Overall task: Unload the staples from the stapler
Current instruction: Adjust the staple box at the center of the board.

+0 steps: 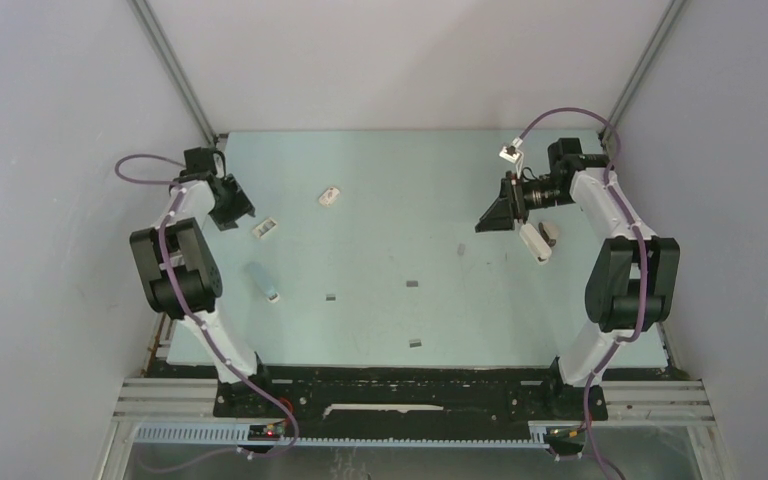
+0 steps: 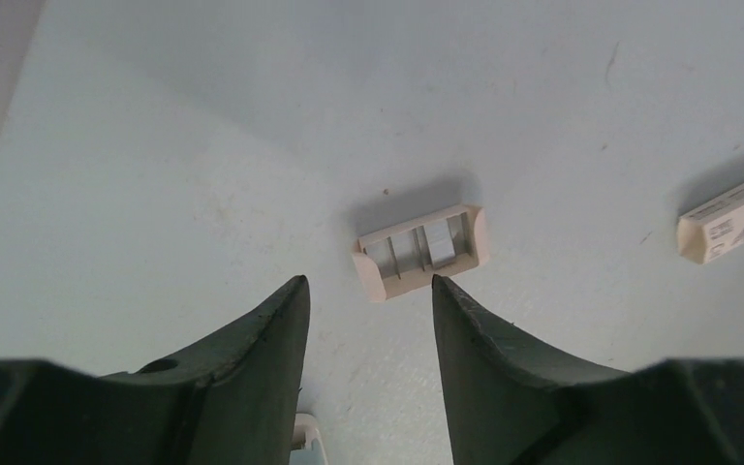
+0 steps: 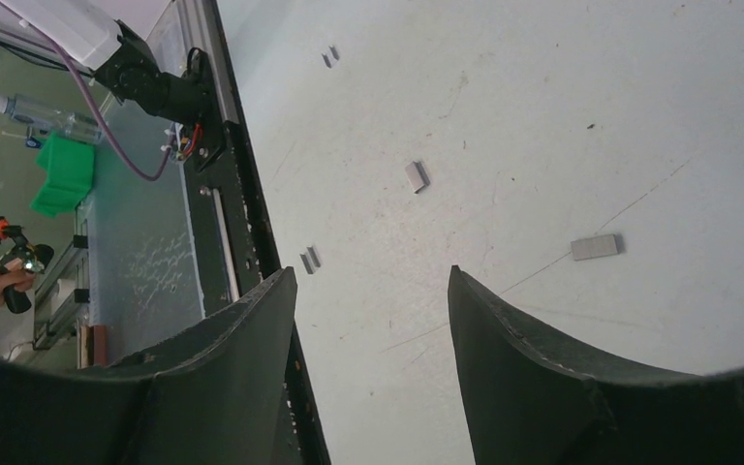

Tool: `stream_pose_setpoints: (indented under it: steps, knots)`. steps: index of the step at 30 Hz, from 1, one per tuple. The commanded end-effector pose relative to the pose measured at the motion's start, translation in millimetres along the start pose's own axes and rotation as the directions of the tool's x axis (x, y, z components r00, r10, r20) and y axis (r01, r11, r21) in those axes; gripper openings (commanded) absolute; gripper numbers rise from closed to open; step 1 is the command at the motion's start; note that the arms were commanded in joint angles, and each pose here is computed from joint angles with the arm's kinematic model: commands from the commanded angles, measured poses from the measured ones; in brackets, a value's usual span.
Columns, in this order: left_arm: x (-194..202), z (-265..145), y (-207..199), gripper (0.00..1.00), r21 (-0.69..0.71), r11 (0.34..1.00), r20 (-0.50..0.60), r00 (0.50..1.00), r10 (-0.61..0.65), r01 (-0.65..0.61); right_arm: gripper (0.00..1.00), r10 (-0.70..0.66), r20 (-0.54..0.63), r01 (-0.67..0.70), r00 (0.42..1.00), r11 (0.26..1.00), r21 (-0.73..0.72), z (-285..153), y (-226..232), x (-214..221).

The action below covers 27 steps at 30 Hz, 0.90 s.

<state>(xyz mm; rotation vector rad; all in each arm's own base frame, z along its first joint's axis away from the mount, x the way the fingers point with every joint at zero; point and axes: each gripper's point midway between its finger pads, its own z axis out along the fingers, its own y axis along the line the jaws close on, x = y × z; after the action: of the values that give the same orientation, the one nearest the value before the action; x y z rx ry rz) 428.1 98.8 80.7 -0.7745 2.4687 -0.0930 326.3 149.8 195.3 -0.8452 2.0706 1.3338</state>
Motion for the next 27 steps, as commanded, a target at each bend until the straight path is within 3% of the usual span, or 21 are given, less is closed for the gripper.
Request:
stream_pose_setpoints:
  steps: [1,7,13,23,27]
  knots:
    - [3.0,1.0,-3.7,0.54,0.023,1.000,-0.046,0.999,0.004,-0.003,0.68,-0.037,0.001,0.037,0.999,0.999,0.002,-1.3,2.1,-9.9]
    - [7.3,9.5,-6.0,0.53,0.040,0.999,-0.069,0.997,0.020,-0.017,0.67,-0.049,-0.022,0.048,0.999,0.999,-0.024,9.0,9.2,-8.9]
    - [1.9,9.8,-16.4,0.50,0.122,0.979,-0.073,0.982,0.176,-0.166,0.67,-0.053,-0.030,0.052,0.998,0.998,-0.030,11.9,11.6,-7.7]
    - [4.7,18.4,-17.5,0.45,0.067,0.898,-0.170,0.882,0.440,-0.436,0.67,-0.050,-0.034,0.049,0.998,0.998,-0.039,14.3,12.8,-7.7]
    - [10.5,24.7,-28.0,0.39,0.098,0.870,-0.198,0.847,0.492,-0.483,0.67,-0.050,-0.040,0.049,0.998,0.998,-0.035,14.3,12.9,-6.7]
